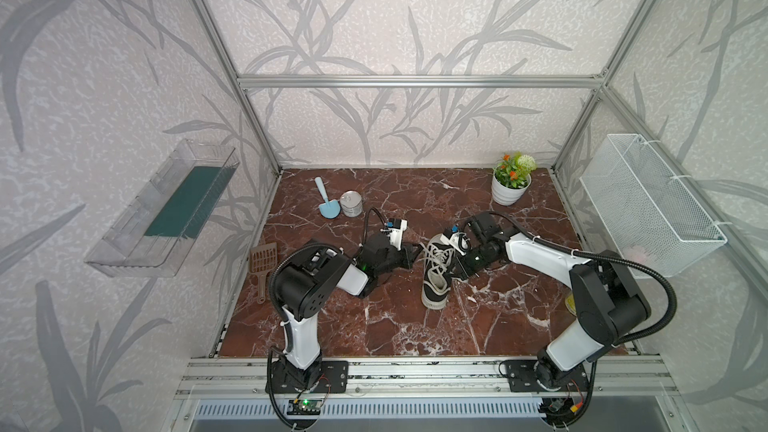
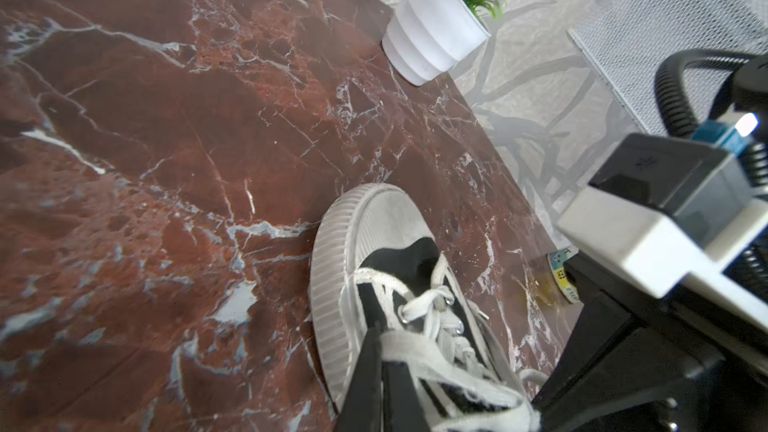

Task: Tie the shoes

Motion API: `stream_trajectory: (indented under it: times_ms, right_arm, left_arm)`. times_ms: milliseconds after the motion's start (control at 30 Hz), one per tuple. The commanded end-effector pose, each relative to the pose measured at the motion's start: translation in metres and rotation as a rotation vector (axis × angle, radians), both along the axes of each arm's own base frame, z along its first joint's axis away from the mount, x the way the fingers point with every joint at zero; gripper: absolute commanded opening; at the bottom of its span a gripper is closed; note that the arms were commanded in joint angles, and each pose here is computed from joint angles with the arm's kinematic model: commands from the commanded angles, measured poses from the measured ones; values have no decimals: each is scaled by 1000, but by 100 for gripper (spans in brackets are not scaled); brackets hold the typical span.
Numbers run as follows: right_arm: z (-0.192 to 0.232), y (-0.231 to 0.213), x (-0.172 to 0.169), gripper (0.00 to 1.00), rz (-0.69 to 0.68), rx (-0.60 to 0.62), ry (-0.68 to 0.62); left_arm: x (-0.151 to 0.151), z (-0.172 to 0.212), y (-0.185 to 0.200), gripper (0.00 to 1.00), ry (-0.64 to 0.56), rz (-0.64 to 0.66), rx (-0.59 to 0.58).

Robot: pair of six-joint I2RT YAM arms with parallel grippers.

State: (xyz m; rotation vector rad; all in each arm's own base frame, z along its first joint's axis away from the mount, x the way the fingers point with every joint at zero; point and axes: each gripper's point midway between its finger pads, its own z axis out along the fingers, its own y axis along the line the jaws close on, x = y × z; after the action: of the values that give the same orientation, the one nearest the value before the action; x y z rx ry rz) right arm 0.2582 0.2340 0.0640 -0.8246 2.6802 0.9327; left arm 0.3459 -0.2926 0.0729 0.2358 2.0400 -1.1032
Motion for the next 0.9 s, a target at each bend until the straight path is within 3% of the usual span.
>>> stream_trajectory:
  times_ms: [0,467,867]
  right_arm:
    - [0,-2,-3,0,13,-15,14]
    - [-4,-6,-5,0,10,-32,17]
    - [-5,-7,-6,0,7,-43,16]
  left_arm:
    - [5,3,11,0,-29,29,76]
    - [-2,17,47,0,-128,35,515]
    - [-1,20,56,0,-185,11,704]
